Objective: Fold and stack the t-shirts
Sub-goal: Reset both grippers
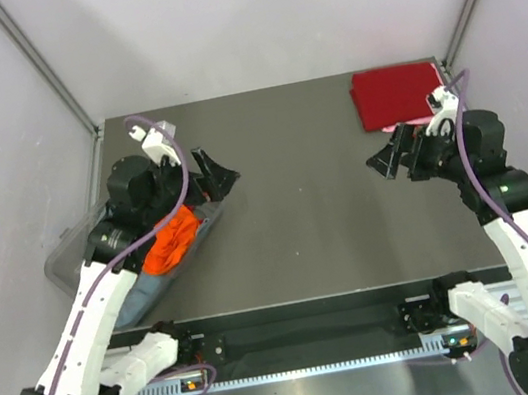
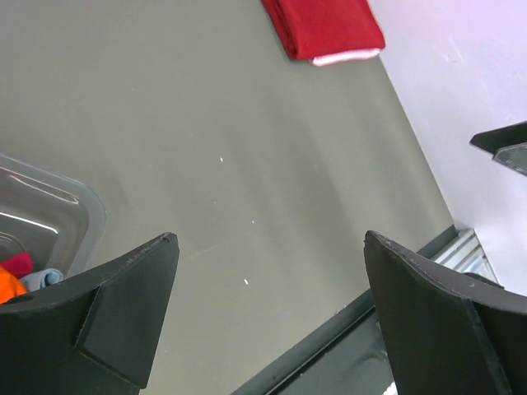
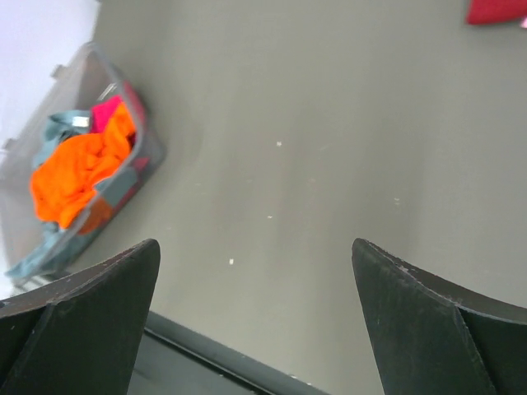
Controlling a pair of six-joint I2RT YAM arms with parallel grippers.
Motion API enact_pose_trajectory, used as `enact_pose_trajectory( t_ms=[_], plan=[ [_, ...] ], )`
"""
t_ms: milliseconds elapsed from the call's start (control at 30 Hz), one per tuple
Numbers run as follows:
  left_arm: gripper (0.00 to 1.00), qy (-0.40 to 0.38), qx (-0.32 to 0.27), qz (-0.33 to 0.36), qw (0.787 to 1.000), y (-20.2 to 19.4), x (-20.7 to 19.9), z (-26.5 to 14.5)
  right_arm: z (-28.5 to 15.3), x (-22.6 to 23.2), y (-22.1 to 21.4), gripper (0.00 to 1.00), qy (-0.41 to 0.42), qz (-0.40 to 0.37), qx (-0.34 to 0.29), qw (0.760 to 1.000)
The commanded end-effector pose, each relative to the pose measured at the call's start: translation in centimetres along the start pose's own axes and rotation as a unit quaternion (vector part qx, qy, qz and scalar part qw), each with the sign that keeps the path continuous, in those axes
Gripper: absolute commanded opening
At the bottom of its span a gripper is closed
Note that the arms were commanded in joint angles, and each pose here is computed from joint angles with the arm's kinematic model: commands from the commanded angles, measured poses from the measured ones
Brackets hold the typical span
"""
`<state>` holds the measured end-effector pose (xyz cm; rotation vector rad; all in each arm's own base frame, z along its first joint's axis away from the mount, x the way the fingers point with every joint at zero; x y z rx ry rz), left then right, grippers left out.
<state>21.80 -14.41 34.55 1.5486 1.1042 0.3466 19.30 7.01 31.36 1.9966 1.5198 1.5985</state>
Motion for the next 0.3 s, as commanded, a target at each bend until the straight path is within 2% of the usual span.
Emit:
enact_pose_trajectory(
  t_ms=[0,267],
  plan=[
    [0.99,-0.001,-0.065,0.011,0.998,1.76,-0.68,-1.62,-0.27,1.34,0.20,1.00,0.049,0.002,-0.006,0.999],
    [0.99,-0.006,-0.060,0.016,0.998,1.59,-0.91,-2.27,-0.66,2.31,0.69,1.00,0.079,0.005,-0.025,0.997]
  ],
)
Point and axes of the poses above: each gripper's point midway between its finger pads, its own z axis out along the fingers, its own x axis along the line the jaws close on, y = z × x, the point moved 7 cm from there along -z, back along the fingers, and after that the axes turned 12 degrees about z, right-handed, at the moved point
